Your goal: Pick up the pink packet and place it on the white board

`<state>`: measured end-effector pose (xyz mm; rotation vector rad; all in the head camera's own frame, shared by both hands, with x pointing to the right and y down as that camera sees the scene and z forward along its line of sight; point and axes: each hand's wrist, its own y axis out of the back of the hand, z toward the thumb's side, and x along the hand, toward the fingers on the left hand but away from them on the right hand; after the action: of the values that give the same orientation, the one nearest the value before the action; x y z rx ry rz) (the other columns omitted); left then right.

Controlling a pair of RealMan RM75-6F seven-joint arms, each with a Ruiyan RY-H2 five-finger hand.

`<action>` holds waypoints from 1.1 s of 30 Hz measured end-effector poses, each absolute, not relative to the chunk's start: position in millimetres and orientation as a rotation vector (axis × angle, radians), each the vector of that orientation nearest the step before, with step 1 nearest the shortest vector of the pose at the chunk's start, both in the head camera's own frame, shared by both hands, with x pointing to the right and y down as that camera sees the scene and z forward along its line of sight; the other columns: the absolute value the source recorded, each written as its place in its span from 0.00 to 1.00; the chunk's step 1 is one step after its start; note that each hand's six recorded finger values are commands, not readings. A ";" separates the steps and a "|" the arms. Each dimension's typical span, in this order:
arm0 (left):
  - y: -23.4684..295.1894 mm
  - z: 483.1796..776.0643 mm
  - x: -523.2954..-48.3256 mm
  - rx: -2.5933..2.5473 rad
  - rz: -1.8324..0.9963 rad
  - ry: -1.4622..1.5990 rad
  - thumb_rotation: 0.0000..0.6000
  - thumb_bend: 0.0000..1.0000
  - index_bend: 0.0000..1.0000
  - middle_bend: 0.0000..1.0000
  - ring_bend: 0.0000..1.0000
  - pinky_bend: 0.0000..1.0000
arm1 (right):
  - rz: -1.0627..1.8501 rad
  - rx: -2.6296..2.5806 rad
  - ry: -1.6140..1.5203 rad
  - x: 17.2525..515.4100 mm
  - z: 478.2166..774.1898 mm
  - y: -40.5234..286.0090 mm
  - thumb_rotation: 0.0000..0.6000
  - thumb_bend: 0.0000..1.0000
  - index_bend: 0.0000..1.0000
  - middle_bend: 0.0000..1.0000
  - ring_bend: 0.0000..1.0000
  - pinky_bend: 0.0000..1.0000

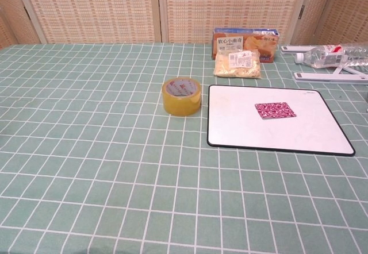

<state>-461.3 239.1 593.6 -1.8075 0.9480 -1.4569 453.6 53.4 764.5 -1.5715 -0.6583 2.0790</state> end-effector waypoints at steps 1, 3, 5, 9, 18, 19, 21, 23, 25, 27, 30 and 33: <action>238.9 593.2 -461.4 -1.808 -1.454 0.952 1.00 0.28 0.00 0.00 0.00 0.00 | 2.080 -1.571 -0.657 453.5 765.0 53.3 1.00 0.00 0.40 0.48 0.49 0.49; 238.6 592.7 -462.1 -1.812 -1.451 0.960 1.00 0.28 0.00 0.00 0.00 0.00 | 2.082 -1.571 -0.656 453.4 765.8 52.9 1.00 0.00 0.40 0.48 0.49 0.49; 238.2 593.0 -463.3 -1.812 -1.451 0.962 1.00 0.28 0.00 0.00 0.00 0.00 | 2.082 -1.571 -0.655 452.8 766.6 52.2 1.00 0.00 0.40 0.48 0.49 0.49; 237.8 594.2 -463.9 -1.815 -1.453 0.962 1.00 0.27 0.00 0.00 0.00 0.00 | 2.081 -1.573 -0.655 451.8 768.0 51.2 1.00 0.00 0.40 0.49 0.49 0.49; 237.1 597.3 -464.5 -1.821 -1.462 0.958 1.00 0.28 0.00 0.00 0.00 0.00 | 2.090 -1.574 -0.652 453.2 770.0 50.0 1.00 0.00 0.41 0.49 0.49 0.49; 237.1 597.6 -464.6 -1.821 -1.462 0.957 1.00 0.28 0.00 0.00 0.00 0.00 | 2.091 -1.575 -0.652 453.1 770.4 50.1 1.00 0.00 0.41 0.49 0.49 0.49; 237.1 597.9 -464.5 -1.822 -1.462 0.957 1.00 0.28 0.00 0.00 0.00 0.00 | 2.093 -1.578 -0.652 453.1 770.9 50.2 1.00 0.00 0.41 0.49 0.49 0.49; 237.0 597.8 -464.6 -1.823 -1.461 0.958 1.00 0.28 0.00 0.00 0.00 0.00 | 2.094 -1.581 -0.651 452.8 771.3 50.1 1.00 0.02 0.41 0.49 0.49 0.49; 236.9 597.8 -464.7 -1.824 -1.460 0.960 1.00 0.28 0.00 0.00 0.00 0.00 | 2.096 -1.582 -0.649 452.9 771.7 50.1 1.00 0.04 0.41 0.49 0.49 0.49; 236.7 597.9 -465.0 -1.825 -1.460 0.962 1.00 0.27 0.00 0.00 0.00 0.00 | 2.097 -1.585 -0.653 452.9 771.9 49.8 1.00 0.05 0.41 0.49 0.49 0.49; 236.6 598.2 -465.4 -1.827 -1.461 0.963 1.00 0.27 0.00 0.00 0.00 0.00 | 2.094 -1.588 -0.659 452.2 771.7 48.7 1.00 0.07 0.41 0.49 0.49 0.49; 236.6 598.6 -465.4 -1.828 -1.462 0.961 1.00 0.27 0.00 0.00 0.00 0.00 | 2.090 -1.587 -0.662 451.9 771.0 47.7 1.00 0.09 0.41 0.49 0.49 0.49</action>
<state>-465.4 236.6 598.6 -1.8282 0.9608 -1.4616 451.9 47.7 771.0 -1.5875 -0.6624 2.0897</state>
